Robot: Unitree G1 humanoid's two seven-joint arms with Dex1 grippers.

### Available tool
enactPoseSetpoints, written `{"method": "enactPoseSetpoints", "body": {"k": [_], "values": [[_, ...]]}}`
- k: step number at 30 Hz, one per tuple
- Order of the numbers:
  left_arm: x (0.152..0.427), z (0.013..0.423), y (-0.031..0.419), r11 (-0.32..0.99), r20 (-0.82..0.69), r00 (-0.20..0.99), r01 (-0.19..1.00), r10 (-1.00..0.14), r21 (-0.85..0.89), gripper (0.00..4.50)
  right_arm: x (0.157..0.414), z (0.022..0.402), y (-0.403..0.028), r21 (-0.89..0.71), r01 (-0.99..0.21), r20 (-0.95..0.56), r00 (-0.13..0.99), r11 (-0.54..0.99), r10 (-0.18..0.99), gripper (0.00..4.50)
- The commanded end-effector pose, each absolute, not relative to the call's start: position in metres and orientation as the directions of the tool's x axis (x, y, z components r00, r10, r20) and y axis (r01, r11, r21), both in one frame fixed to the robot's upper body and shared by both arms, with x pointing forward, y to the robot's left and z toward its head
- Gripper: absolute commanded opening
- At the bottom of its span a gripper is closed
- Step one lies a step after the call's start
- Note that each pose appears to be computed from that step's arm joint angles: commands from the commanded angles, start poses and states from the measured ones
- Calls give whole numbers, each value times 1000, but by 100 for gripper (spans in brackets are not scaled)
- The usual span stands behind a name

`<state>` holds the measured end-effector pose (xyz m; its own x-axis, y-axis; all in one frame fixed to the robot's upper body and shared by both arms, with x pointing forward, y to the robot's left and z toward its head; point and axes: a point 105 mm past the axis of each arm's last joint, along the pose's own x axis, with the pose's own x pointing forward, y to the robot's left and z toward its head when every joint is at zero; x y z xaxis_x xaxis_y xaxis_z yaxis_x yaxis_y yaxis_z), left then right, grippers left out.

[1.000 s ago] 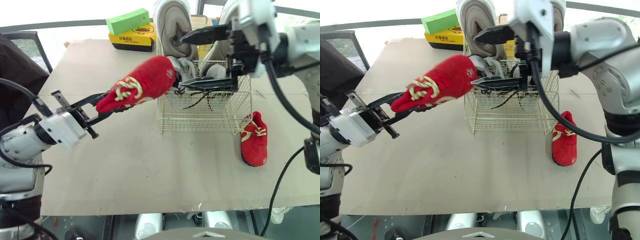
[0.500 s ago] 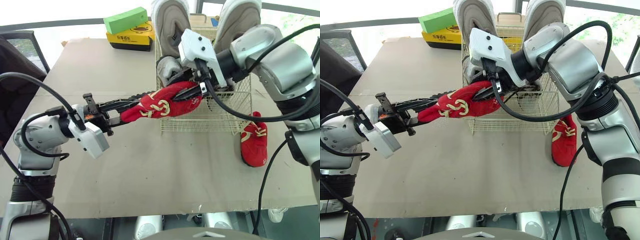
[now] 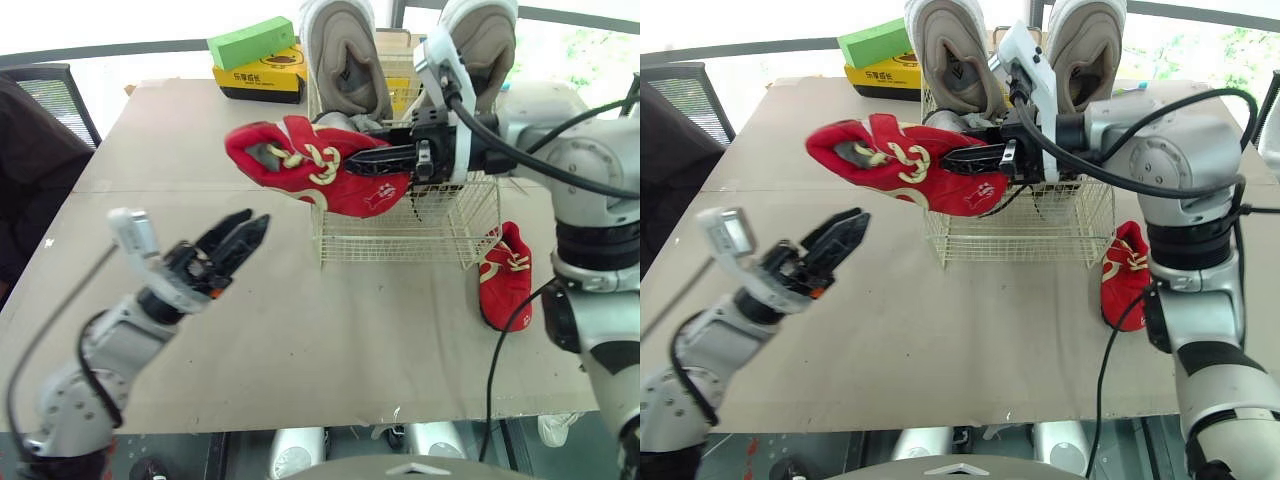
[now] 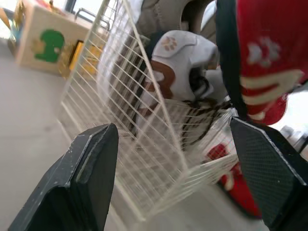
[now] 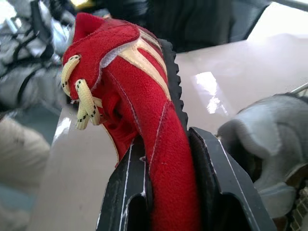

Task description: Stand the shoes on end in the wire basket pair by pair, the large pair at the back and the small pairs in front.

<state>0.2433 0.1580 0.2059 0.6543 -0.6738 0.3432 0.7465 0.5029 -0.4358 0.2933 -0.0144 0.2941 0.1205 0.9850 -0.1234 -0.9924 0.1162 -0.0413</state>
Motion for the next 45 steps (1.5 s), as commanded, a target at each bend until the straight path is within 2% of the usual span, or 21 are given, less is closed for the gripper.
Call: {"method": "enactPoseSetpoints", "body": {"k": [1,4,5,8,9,11,13,14,17,18,21,25,26,28,32,37,43,44,45], "values": [[236,218,136,427,389,593,793,-706,-434,395,286,304,-15,-48,-988,-56,150,147,987,36],[246,226,132,400,429,585,799,-688,-449,395,286,298,-16,-19,-982,-41,188,188,981,36],[250,229,132,394,441,582,802,-683,-449,370,287,297,-17,-8,-979,-26,203,203,979,36],[258,234,135,391,452,576,808,-681,-441,274,287,297,-21,15,-969,15,245,245,969,36],[259,236,136,391,450,571,812,-687,-433,212,287,296,-22,18,-965,27,264,263,964,36],[263,241,136,395,440,552,826,-708,-401,120,284,296,-26,33,-960,82,279,278,957,36],[267,248,132,389,437,527,844,-729,-368,50,281,294,-30,30,-955,121,296,294,947,34],[269,254,128,388,427,505,859,-750,-333,34,278,297,-34,10,-950,168,310,313,936,34],[274,267,122,379,401,449,892,-799,-245,33,269,299,-45,-1,-944,264,317,329,911,34],[275,270,122,374,398,439,898,-805,-232,33,267,295,-48,-12,-941,262,323,338,909,84],[273,286,118,337,337,335,940,-880,-53,33,251,280,-62,-54,-936,240,326,348,915,227],[286,297,112,352,198,311,909,-929,223,33,230,263,-96,-160,-872,205,429,462,880,420],[287,297,111,340,167,305,903,-938,263,33,226,257,-102,-175,-859,185,452,481,873,447],[294,293,111,326,96,314,869,-945,373,33,220,250,-116,-195,-834,156,493,516,856,447],[304,282,112,279,-4,319,834,-948,476,33,212,241,-133,-196,-817,117,529,542,840,447],[311,269,110,235,-76,326,806,-942,543,33,206,230,-143,-212,-802,62,560,559,826,447],[314,230,114,168,-198,352,777,-915,606,33,208,224,-142,-221,-804,31,560,552,828,447],[312,226,116,153,-218,349,780,-911,607,134,209,224,-141,-221,-807,30,556,548,831,450],[311,225,117,144,-226,347,777,-910,613,155,210,224,-141,-221,-808,30,554,546,832,450]]}}
